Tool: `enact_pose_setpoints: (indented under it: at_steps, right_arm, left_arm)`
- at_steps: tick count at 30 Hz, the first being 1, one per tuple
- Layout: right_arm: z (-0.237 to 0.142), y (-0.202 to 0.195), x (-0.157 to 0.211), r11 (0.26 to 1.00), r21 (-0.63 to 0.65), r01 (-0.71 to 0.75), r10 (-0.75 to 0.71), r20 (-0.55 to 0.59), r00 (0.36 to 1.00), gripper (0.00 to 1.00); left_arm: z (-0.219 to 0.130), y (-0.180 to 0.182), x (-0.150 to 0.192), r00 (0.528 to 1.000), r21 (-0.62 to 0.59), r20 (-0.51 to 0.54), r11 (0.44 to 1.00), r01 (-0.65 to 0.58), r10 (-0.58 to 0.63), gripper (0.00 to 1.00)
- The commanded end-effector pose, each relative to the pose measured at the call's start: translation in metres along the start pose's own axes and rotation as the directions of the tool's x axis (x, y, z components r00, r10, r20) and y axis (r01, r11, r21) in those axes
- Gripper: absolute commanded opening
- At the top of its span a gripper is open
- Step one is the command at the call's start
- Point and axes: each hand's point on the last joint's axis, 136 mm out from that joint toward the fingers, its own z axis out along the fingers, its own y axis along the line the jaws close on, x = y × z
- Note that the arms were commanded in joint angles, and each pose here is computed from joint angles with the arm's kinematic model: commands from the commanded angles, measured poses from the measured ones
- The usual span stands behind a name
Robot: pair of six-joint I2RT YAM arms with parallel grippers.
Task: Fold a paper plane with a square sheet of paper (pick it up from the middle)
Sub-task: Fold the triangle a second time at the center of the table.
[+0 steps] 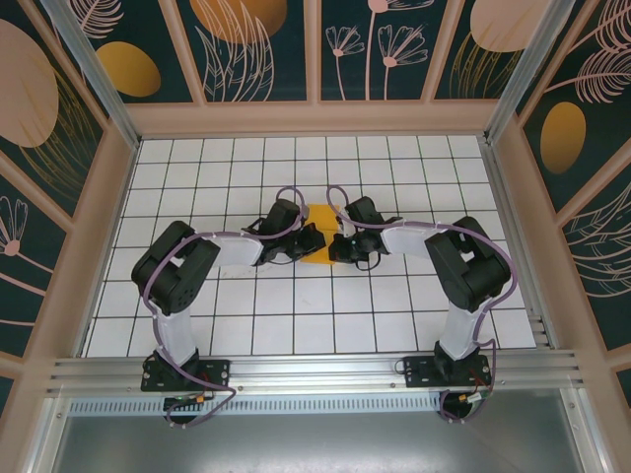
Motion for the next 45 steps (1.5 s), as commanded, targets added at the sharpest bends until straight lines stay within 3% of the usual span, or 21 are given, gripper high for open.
enact_pose_setpoints:
  at_steps: [1,11,18,25,45]
  right_arm:
    - [0.011,-0.034,0.021,0.992,0.109,-0.065,0.072,-0.069,0.995,0.0]
    - [0.012,-0.036,0.025,0.991,0.115,-0.065,0.074,-0.08,0.994,0.0]
    - [0.012,-0.052,0.036,0.982,0.184,-0.044,0.065,-0.109,0.992,0.0]
    - [0.01,-0.077,0.061,0.96,0.279,0.006,0.049,-0.189,0.981,0.0]
    - [0.013,-0.085,0.071,0.954,0.301,0.01,0.061,-0.224,0.973,0.0]
  left_arm:
    - [0.008,0.001,0.004,1.0,0.011,-0.019,1.0,0.019,-0.019,0.01]
    - [0.019,0.011,0.011,0.998,0.001,-0.049,0.999,0.048,-0.047,0.0]
    - [0.015,0.049,0.004,0.999,-0.189,0.012,0.981,0.033,-0.032,0.0]
    - [0.011,0.062,-0.021,0.998,-0.237,0.059,0.971,0.038,-0.025,0.01]
    - [-0.015,0.107,-0.089,0.984,-0.374,0.178,0.926,0.059,0.009,0.01]
